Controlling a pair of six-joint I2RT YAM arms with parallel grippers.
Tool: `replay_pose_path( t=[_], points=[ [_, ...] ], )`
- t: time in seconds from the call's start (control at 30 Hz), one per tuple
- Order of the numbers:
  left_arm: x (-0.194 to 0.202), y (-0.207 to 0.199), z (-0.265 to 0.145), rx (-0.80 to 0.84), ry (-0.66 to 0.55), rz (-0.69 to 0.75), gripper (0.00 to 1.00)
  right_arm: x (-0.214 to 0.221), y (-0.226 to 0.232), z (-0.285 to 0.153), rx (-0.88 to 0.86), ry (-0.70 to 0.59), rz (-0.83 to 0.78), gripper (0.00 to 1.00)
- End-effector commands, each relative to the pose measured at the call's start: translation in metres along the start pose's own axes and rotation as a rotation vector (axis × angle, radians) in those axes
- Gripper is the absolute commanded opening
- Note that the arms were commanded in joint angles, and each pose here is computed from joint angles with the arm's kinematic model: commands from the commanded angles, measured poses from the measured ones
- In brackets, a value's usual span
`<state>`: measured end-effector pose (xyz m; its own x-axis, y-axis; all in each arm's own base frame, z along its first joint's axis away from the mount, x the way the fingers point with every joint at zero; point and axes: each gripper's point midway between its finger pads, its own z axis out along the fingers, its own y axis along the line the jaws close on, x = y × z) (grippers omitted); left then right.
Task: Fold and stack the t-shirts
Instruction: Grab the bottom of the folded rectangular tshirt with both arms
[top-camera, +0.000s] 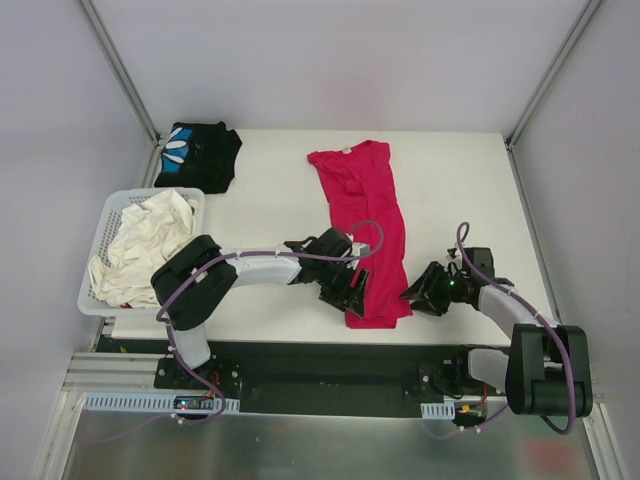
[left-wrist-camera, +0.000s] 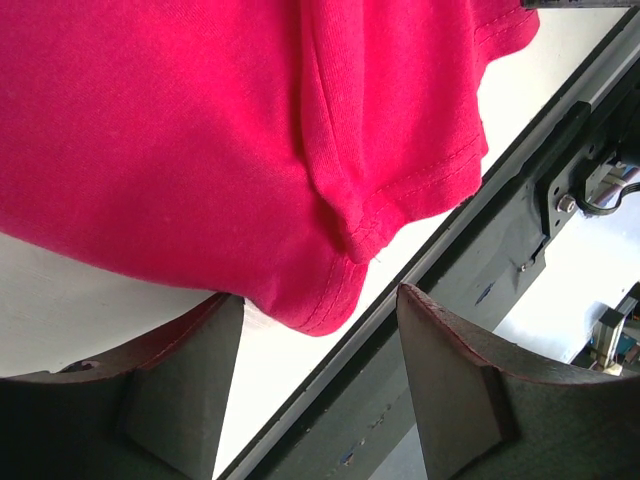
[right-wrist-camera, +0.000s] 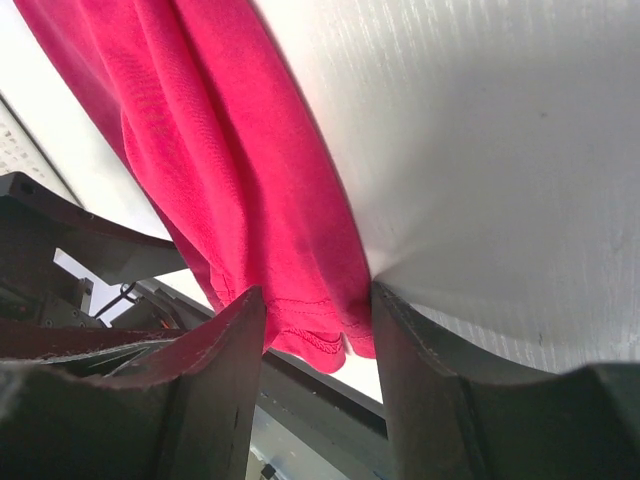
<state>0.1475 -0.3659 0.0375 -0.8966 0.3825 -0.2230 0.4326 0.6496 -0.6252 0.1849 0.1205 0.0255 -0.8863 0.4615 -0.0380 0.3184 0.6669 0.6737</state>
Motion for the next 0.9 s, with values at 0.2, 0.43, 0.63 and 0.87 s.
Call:
replay_pose_path(
  t=[0.2,0.43,0.63,0.87],
  points=[
    [-0.0049,-0.0089,0.0057,0.019,-0.010,0.020,0.62,-0.0032,0.0032,-0.0032,-0.001,-0.035,-0.010,0.49],
    [-0.0025,-0.0073,0.0080,0.018,-0.002,0.017,0.40,-0.0079,0.0052,-0.0008,-0.001,-0.025,-0.015,0.49],
    [-0.0025,-0.0056,0.0097,0.013,0.001,0.015,0.34,-0.0093,0.0055,0.0009,-0.006,-0.025,-0.019,0.36],
    [-0.0031,-0.0031,0.0124,0.007,0.005,0.013,0.33,-0.0094,0.0046,0.0021,-0.005,-0.020,-0.021,0.07]
  ],
)
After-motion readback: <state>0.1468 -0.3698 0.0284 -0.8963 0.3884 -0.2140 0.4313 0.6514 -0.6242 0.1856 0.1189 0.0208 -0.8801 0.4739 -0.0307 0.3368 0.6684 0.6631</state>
